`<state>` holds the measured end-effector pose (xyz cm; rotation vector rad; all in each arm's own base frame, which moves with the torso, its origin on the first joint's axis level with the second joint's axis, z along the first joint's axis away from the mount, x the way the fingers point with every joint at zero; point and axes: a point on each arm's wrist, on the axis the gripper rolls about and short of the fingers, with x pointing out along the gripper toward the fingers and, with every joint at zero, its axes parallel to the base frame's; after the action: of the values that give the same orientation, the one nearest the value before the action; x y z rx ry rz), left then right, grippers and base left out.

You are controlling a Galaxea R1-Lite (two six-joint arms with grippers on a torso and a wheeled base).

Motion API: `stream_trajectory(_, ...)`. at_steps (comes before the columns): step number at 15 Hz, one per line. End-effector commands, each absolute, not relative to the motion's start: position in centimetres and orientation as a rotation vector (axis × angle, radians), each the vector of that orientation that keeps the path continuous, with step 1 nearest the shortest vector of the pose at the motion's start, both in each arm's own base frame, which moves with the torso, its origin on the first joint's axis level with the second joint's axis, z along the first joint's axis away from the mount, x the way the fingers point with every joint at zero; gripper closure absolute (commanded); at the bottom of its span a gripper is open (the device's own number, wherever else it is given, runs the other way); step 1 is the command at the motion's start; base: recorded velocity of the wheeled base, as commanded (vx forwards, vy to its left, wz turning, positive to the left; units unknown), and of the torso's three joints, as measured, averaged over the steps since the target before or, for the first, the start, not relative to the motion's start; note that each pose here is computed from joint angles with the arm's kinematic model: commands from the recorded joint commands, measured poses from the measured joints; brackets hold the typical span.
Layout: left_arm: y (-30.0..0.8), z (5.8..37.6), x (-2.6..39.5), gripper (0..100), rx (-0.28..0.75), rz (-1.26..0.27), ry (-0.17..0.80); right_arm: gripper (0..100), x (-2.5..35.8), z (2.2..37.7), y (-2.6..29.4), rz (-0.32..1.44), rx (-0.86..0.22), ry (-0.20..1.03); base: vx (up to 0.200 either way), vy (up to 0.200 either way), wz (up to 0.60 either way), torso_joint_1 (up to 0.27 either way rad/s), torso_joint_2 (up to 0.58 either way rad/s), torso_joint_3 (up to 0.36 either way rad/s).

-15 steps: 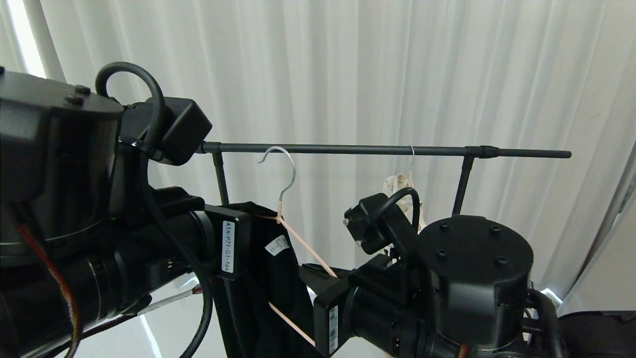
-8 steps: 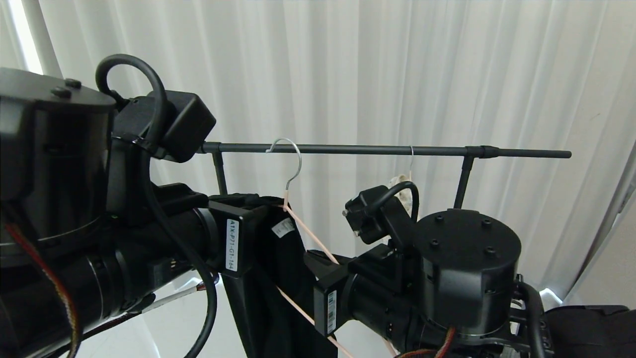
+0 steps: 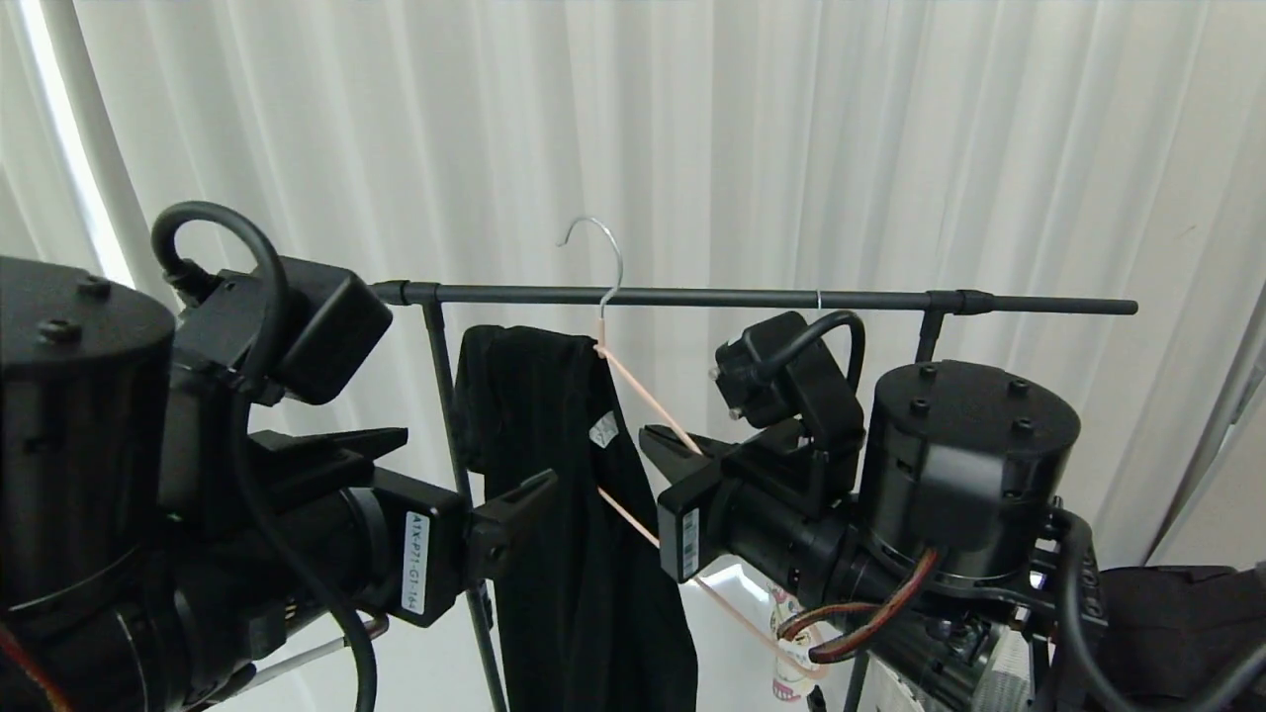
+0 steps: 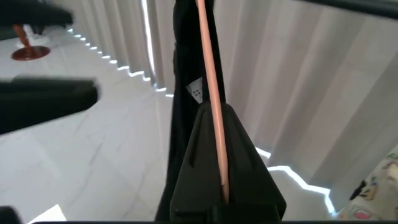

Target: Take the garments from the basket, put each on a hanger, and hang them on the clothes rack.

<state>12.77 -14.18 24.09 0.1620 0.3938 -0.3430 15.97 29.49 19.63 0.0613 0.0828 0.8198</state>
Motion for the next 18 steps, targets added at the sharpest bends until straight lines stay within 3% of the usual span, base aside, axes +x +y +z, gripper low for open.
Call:
stream_trajectory(1,-12.7,23.4,11.6,0,0.163,-0.344,0.394,100,16.5,19.7,28.9,0.787,0.032,0.052,0.000,0.000,0.00,0.000,0.00,0.000)
stream_trajectory(6,-10.7,22.3,9.9,0,0.171,-0.374,0.375,100,15.0,18.0,25.3,0.781,-0.039,-0.001,0.000,0.000,0.00,0.000,0.00,0.000)
stream_trajectory(9,-10.2,20.8,9.3,0,0.195,-0.495,0.319,100,13.9,16.4,23.4,0.809,-0.119,-0.053,0.000,0.000,0.00,0.000,0.00,0.000)
stream_trajectory(14,-8.2,18.6,7.1,0,0.387,-0.787,0.208,100,12.1,14.9,21.1,0.969,-0.215,-0.072,0.000,0.000,0.00,0.000,0.00,0.000)
stream_trajectory(18,-7.6,18.1,6.6,0,0.455,-0.868,0.163,100,9.7,13.2,19.5,1.060,-0.252,-0.051,0.000,0.000,0.00,0.000,0.00,0.000)
